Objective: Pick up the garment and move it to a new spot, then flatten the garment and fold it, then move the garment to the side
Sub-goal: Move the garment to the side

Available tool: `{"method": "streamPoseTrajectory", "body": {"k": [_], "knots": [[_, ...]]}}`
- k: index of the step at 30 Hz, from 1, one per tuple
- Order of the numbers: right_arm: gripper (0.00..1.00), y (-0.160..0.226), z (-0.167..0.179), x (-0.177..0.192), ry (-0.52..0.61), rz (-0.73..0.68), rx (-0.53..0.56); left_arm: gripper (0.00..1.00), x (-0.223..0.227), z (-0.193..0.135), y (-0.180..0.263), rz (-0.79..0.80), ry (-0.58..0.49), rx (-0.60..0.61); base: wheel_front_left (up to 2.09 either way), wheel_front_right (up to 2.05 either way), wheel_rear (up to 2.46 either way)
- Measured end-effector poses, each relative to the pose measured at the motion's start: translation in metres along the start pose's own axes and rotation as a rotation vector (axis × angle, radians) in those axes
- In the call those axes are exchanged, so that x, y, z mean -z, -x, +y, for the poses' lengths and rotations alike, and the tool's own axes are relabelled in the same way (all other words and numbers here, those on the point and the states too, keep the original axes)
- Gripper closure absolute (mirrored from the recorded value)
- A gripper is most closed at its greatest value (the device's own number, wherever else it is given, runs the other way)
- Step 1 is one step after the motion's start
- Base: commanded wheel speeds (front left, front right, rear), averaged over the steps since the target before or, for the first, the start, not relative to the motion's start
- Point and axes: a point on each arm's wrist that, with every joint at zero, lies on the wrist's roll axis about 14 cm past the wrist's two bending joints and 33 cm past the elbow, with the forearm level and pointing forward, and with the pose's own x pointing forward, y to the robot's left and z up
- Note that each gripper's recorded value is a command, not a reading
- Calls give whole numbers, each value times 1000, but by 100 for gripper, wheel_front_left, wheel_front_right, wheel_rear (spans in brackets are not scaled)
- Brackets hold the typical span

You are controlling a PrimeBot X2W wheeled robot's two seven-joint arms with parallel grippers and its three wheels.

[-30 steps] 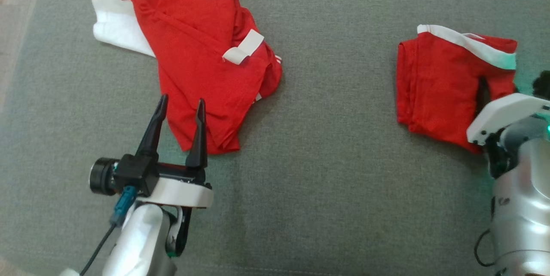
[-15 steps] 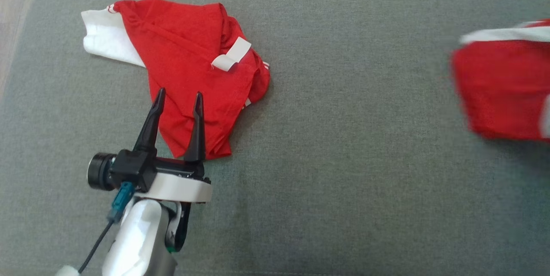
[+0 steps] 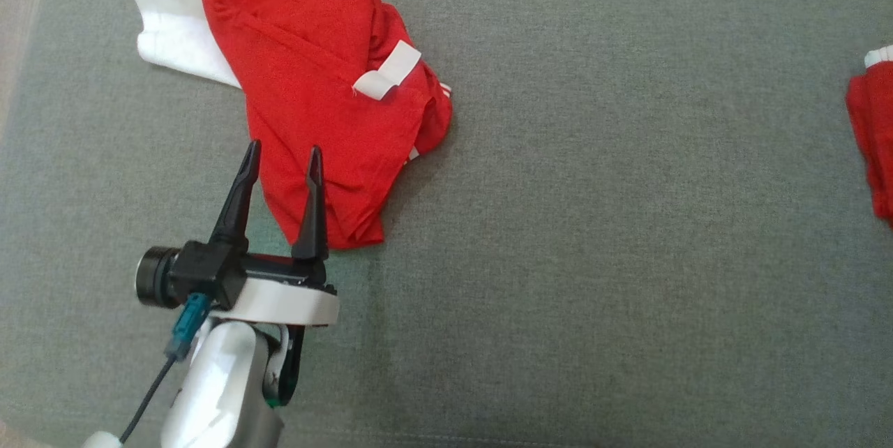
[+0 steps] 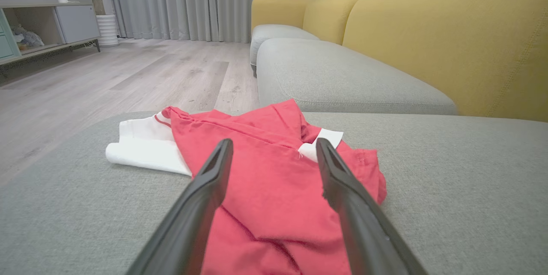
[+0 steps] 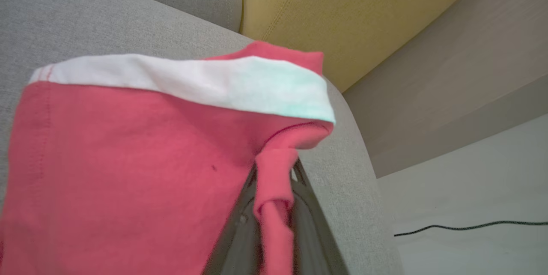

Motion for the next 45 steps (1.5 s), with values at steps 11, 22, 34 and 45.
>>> {"method": "streamPoseTrajectory", "body": {"k": [11,22,34,45], "knots": [[0,15,5,-20,-66,-85,4,0,-17,0,2,-43,-8,-3,0,0,0],[0,79,30,-117,-269,-478,-80,0,-47,-9,27,-121,-7,10,0,0,0],[0,182,103,-132,-511,-731,-329,0,-61,-17,58,-166,12,34,0,0,0],[0,214,152,-54,-656,-589,-456,0,-44,-21,67,-123,-8,46,0,0,0]]}}
